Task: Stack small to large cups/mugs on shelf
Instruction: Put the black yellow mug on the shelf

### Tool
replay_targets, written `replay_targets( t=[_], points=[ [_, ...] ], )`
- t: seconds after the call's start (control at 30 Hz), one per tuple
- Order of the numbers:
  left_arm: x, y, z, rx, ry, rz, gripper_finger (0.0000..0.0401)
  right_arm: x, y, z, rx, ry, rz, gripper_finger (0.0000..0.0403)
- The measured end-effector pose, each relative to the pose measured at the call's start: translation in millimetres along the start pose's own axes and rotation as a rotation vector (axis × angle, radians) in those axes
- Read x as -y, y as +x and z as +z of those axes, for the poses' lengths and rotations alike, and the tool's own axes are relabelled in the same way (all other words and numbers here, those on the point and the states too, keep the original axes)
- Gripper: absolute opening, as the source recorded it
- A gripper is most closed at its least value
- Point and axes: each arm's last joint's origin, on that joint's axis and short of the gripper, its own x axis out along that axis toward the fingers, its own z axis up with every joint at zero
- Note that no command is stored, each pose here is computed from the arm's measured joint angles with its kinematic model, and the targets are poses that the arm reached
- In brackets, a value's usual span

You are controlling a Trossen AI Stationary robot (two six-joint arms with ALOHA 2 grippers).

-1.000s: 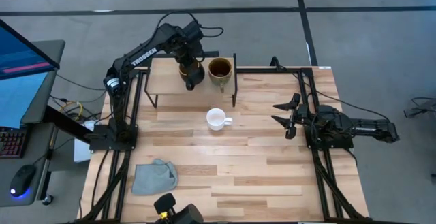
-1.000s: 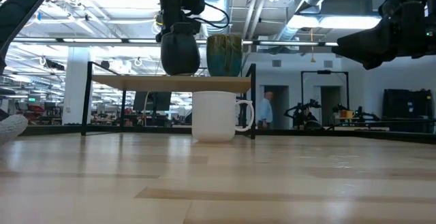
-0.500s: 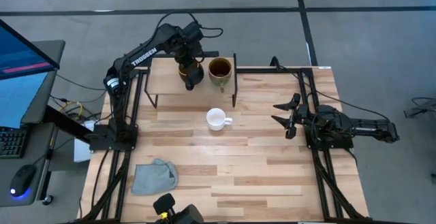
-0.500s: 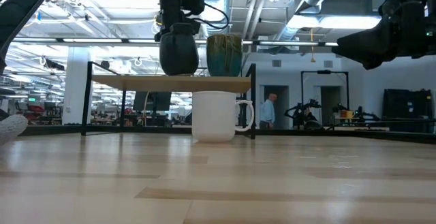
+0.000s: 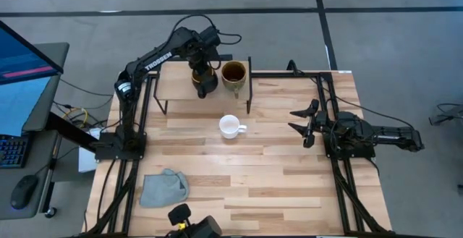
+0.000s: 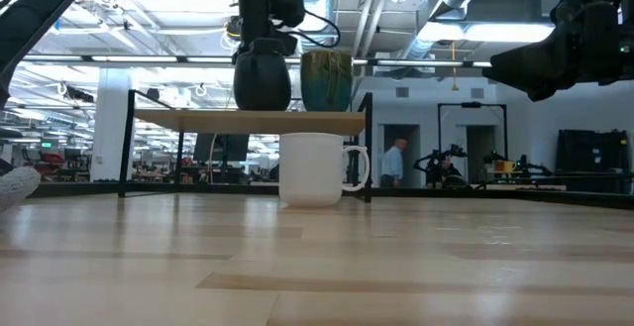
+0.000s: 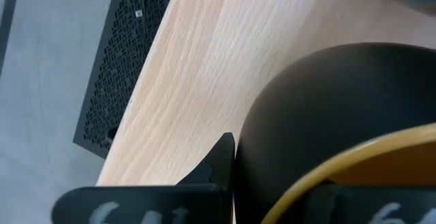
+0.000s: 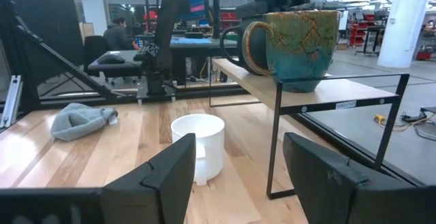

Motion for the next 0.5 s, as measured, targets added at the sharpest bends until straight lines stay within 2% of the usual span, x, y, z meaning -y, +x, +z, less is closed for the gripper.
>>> replay_targets(
  t=[0.33, 0.5],
  points=[
    [-3.4, -3.3, 1.4, 0.002, -0.034, 0.044, 0.0012, -0.1, 0.0, 0.0, 0.000, 0.000, 0.002, 0.0244],
    [-3.2, -3.5, 1.2, 0.003, -0.050, 0.031, 0.0039, -0.1, 0.0, 0.0, 0.000, 0.000, 0.002, 0.0244]
  ],
)
